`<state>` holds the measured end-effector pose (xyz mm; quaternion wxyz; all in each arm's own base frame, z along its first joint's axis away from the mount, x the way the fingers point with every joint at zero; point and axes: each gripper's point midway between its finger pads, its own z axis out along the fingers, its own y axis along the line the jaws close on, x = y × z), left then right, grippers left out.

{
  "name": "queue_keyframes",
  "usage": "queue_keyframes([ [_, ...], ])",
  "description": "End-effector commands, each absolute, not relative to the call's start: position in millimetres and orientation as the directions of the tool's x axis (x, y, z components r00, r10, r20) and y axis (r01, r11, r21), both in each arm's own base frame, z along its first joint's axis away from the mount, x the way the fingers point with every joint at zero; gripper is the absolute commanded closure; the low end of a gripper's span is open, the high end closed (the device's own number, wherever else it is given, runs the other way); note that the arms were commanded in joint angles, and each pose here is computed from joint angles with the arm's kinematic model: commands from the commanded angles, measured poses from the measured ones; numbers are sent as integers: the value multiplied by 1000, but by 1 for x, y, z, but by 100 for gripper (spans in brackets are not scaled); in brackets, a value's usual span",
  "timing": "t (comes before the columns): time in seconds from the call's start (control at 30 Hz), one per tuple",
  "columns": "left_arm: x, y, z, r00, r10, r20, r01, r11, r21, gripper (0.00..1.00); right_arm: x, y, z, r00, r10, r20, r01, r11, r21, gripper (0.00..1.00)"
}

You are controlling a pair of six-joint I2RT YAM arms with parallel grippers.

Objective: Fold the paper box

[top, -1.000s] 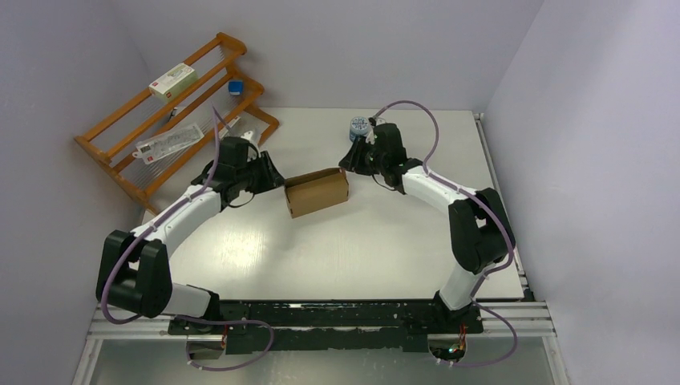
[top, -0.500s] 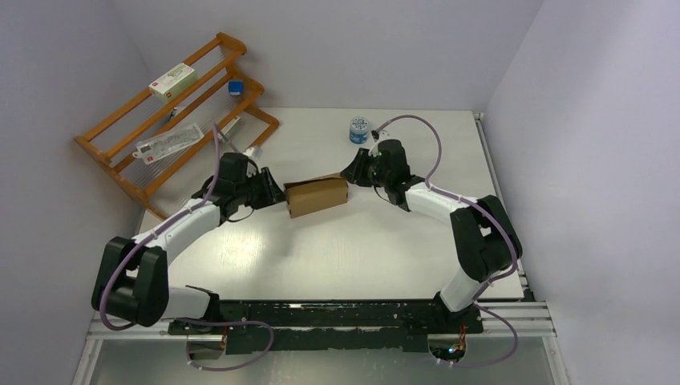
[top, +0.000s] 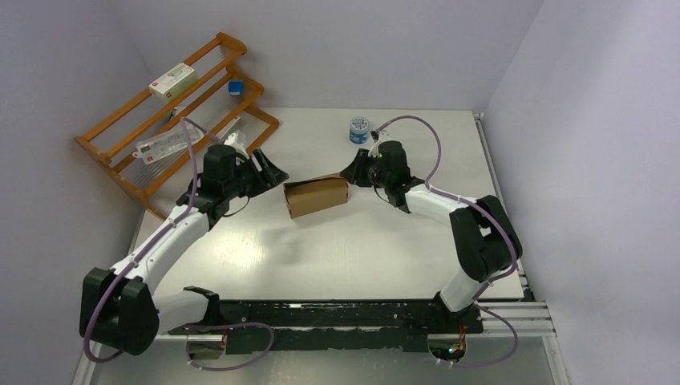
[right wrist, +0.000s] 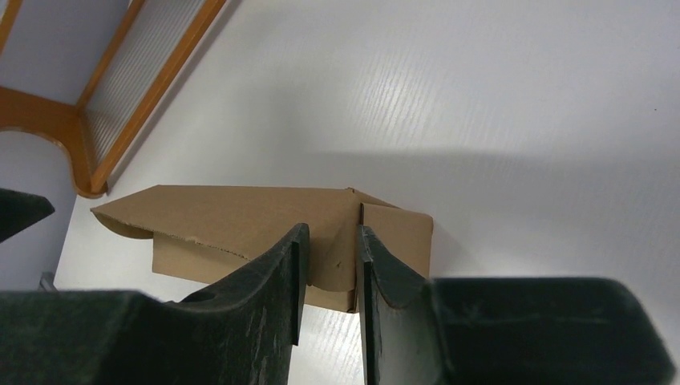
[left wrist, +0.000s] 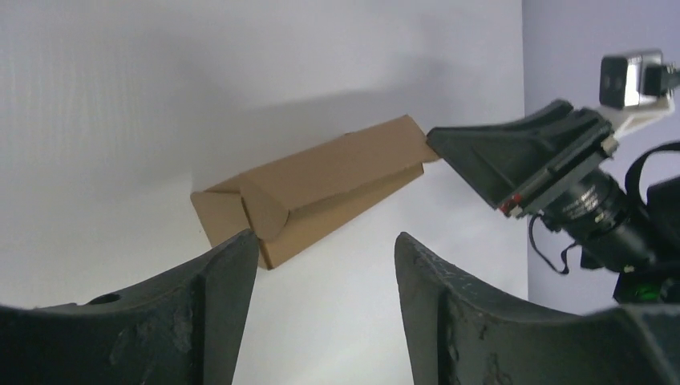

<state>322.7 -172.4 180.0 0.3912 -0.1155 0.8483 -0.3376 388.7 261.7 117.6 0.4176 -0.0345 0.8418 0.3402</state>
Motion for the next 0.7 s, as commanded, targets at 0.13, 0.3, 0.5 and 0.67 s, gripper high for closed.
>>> queue_keyframes([
  [0.13, 346, -171, 158, -661, -597, -454, -124, 684, -719, 35, 377, 255, 101, -664, 166, -729, -349, 793, 499, 69],
  [0.3, 347, -175, 139, -671, -640, -376, -173, 628, -759, 38, 375, 254, 101, -660, 156, -735, -356, 796, 489, 69],
  [0.5, 347, -182, 137, -679, -652, -337, -168, 585, -793, 41, 374, 253, 100, -660, 152, -736, -359, 797, 486, 69],
  [0.67, 343, -182, 133, -685, -654, -320, -177, 576, -798, 45, 372, 253, 98, -663, 150, -733, -359, 795, 488, 70],
])
